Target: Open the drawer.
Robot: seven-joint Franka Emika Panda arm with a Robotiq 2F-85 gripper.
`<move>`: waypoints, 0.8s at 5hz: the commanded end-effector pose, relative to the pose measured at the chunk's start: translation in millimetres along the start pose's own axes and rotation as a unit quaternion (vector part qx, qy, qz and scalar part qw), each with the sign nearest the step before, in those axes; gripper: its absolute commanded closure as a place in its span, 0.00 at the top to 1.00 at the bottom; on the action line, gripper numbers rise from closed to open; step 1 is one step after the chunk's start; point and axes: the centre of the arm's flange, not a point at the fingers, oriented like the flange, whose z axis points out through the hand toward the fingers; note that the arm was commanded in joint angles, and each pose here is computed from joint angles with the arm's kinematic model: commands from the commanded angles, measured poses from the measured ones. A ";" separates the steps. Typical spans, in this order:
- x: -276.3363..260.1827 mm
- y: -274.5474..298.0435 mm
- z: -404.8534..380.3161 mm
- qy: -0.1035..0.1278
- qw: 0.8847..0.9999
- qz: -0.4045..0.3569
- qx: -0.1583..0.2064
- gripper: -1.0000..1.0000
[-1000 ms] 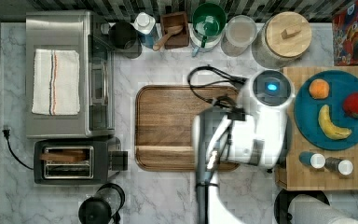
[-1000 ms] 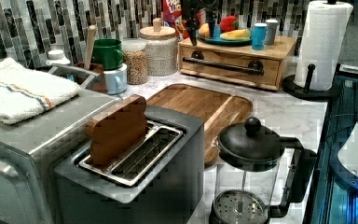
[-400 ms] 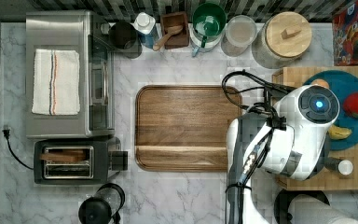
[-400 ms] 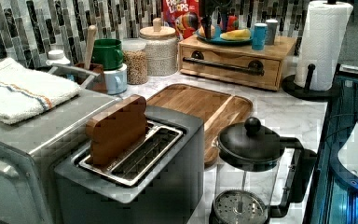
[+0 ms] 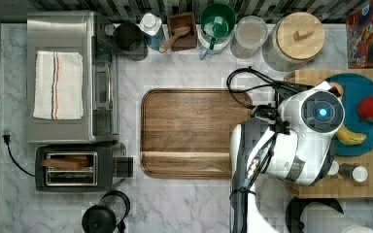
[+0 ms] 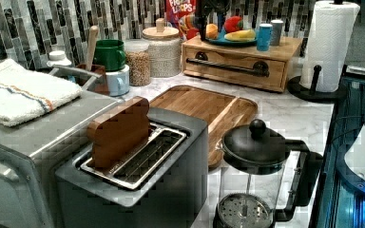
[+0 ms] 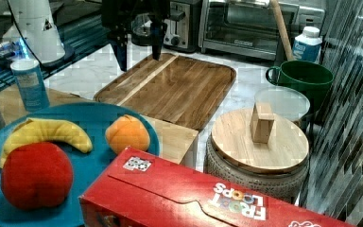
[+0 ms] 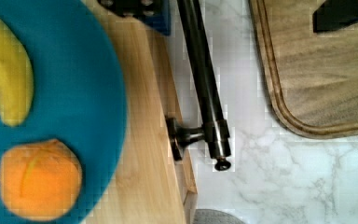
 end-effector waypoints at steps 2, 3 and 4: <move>-7.2 -10.4 84.4 -0.009 0.999 -0.042 0.007 1.00; -13.5 -16.3 96.1 -0.013 1.000 -0.026 0.011 1.00; -19.5 -23.7 106.8 -0.015 1.000 -0.012 0.012 1.00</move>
